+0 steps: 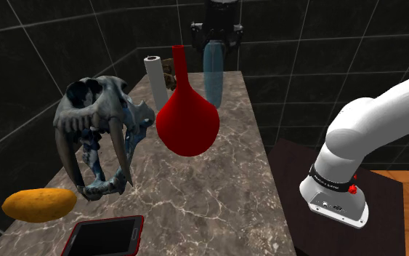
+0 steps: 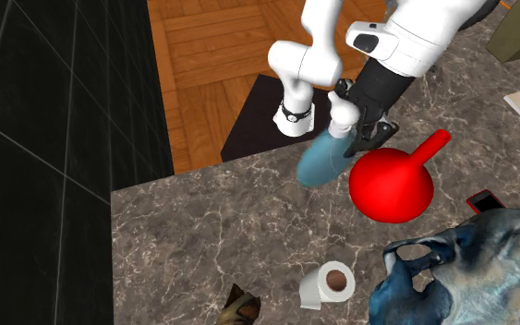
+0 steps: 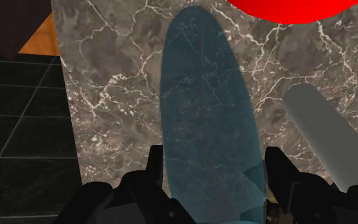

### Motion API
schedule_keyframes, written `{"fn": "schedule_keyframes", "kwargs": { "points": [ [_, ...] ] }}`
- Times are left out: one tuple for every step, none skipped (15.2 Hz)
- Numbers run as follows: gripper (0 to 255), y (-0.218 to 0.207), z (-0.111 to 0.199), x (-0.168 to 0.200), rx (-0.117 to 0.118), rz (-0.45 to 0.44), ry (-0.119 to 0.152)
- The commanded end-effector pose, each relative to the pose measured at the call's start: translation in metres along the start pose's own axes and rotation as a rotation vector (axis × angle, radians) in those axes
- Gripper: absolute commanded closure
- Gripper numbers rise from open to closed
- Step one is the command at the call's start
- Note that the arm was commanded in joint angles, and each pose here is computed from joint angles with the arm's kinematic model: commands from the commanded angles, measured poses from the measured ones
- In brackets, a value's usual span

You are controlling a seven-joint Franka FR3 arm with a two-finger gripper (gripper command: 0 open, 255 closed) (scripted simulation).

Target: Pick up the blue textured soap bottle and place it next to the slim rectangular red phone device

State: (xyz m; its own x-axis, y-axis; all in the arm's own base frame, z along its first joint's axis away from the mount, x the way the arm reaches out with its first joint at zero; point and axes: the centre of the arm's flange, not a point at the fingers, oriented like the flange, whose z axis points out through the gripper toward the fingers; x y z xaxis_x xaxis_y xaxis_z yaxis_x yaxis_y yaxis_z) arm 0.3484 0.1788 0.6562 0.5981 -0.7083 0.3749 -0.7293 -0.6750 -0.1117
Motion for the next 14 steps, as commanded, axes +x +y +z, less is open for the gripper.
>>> {"fn": "schedule_keyframes", "kwargs": {
  "points": [
    [255, -0.002, -0.011, -0.023, 0.0, 0.001, 0.001],
    [255, -0.004, -0.016, -0.035, 0.0, 0.001, 0.001],
    [255, -0.006, -0.021, -0.047, 0.0, 0.001, 0.001],
    [255, -0.008, -0.026, -0.059, 0.0, 0.001, 0.001],
    [255, -0.009, -0.03, -0.071, 0.0, 0.001, 0.001],
    [255, -0.011, -0.035, -0.083, 0.0, 0.001, 0.001],
    [255, -0.013, -0.04, -0.096, 0.0, 0.001, 0.001],
    [255, -0.014, -0.045, -0.108, 0.0, 0.001, 0.001],
    [255, -0.016, -0.049, -0.12, 0.0, 0.001, 0.001],
    [255, -0.018, -0.054, -0.132, 0.0, 0.001, 0.001],
    [255, -0.019, -0.059, -0.144, 0.0, 0.001, 0.001],
    [255, -0.021, -0.064, -0.157, 0.0, 0.001, 0.001],
    [255, -0.023, -0.069, -0.169, 0.0, 0.001, 0.001],
    [255, -0.025, -0.073, -0.181, 0.0, 0.001, 0.001]
  ]
}}
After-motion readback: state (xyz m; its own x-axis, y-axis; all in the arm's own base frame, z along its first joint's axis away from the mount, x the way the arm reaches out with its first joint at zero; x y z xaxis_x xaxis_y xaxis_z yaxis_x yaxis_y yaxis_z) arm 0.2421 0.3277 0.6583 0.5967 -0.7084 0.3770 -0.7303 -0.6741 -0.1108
